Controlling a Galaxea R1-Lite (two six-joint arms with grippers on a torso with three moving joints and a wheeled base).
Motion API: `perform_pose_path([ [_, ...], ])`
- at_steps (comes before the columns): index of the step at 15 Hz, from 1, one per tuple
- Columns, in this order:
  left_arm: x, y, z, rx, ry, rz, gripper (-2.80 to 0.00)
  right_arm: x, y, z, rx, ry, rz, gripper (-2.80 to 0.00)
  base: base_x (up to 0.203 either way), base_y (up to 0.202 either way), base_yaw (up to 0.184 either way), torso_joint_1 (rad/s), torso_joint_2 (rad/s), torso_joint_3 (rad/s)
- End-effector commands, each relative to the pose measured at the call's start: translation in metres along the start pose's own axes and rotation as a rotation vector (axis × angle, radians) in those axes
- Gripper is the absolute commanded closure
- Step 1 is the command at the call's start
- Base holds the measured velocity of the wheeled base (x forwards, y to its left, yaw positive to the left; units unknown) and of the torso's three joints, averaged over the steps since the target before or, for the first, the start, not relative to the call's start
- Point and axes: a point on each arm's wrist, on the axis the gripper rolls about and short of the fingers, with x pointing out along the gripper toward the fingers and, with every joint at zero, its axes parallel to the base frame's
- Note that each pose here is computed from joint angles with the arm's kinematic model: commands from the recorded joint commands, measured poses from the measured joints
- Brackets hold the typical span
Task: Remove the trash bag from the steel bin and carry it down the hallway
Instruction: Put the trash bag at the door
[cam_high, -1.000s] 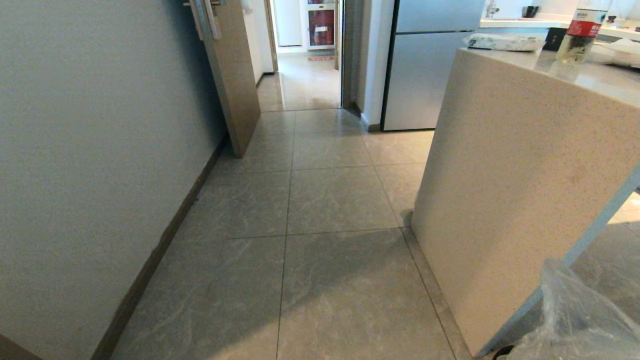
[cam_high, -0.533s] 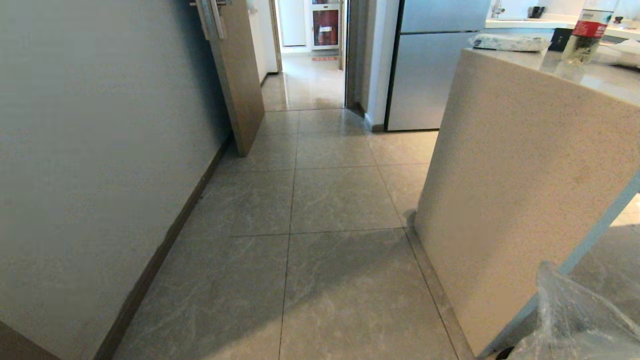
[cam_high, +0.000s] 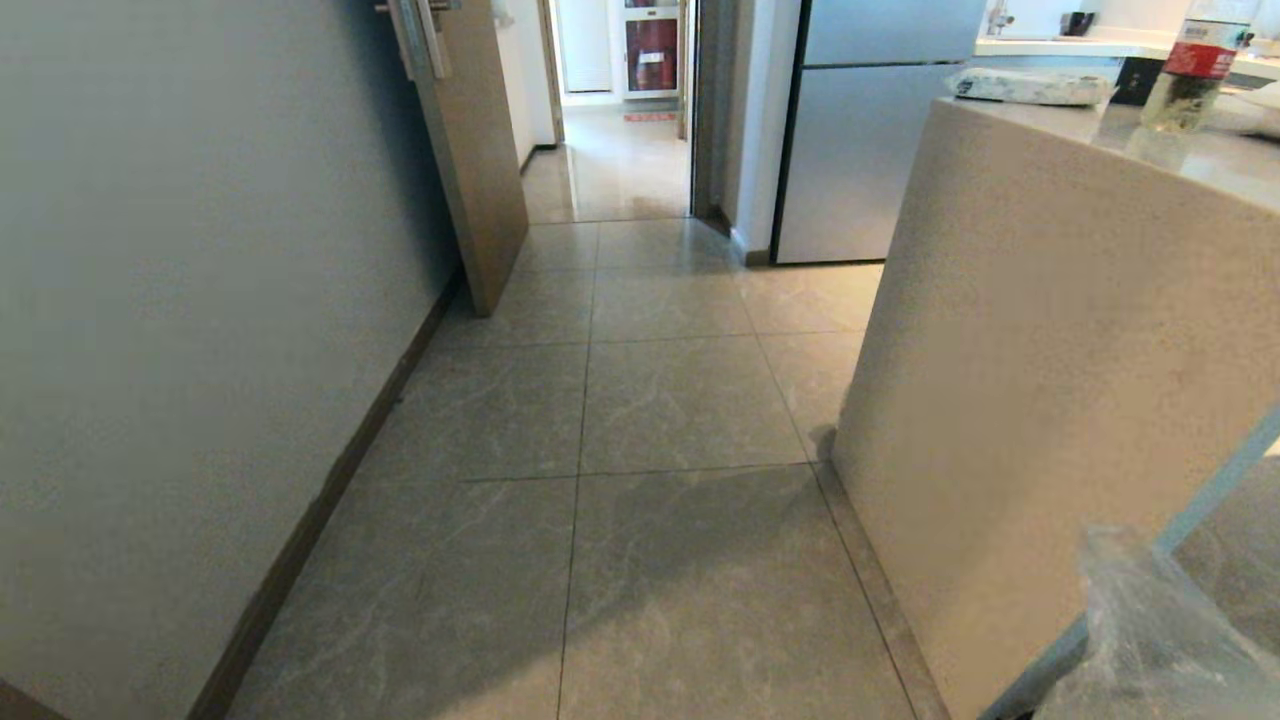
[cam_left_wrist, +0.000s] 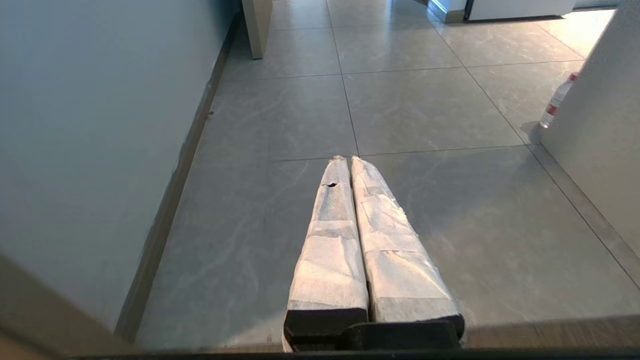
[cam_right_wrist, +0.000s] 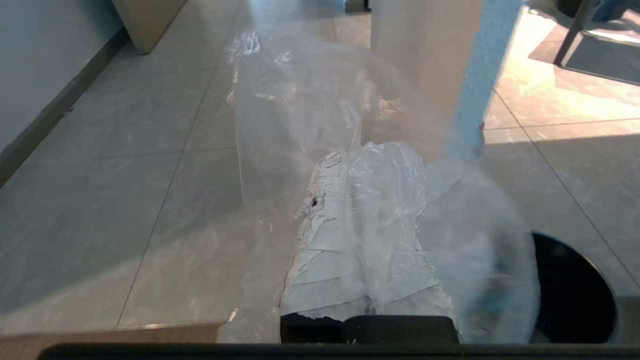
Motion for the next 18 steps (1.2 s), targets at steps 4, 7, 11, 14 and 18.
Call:
perform_pose_path([
  [4,0.0,0.0,0.0,-0.002,0.0,0.0,0.0,0.0002,0.0,-0.0003,0.0,0.003,0.0,0.0,0.191,0.0,0.001,0.005,0.0,0.006],
  [7,0.0,0.0,0.0,-0.002,0.0,0.0,0.0,0.0002,0.0,-0.0003,0.0,0.003,0.0,0.0,0.19,0.0,0.002,0.002,0.0,0.005],
  [11,0.0,0.0,0.0,-0.002,0.0,0.0,0.0,0.0002,0.0,-0.0003,0.0,0.003,0.0,0.0,0.189,0.0,0.001,0.002,0.01,0.002],
  [14,0.0,0.0,0.0,-0.002,0.0,0.0,0.0,0.0002,0.0,-0.0003,0.0,0.003,0.0,0.0,0.189,0.0,0.003,0.002,0.0,0.003],
  [18,0.0,0.0,0.0,-0.002,0.0,0.0,0.0,0.0002,0.0,-0.0003,0.0,0.003,0.0,0.0,0.187,0.0,0.001,0.004,0.0,0.004],
])
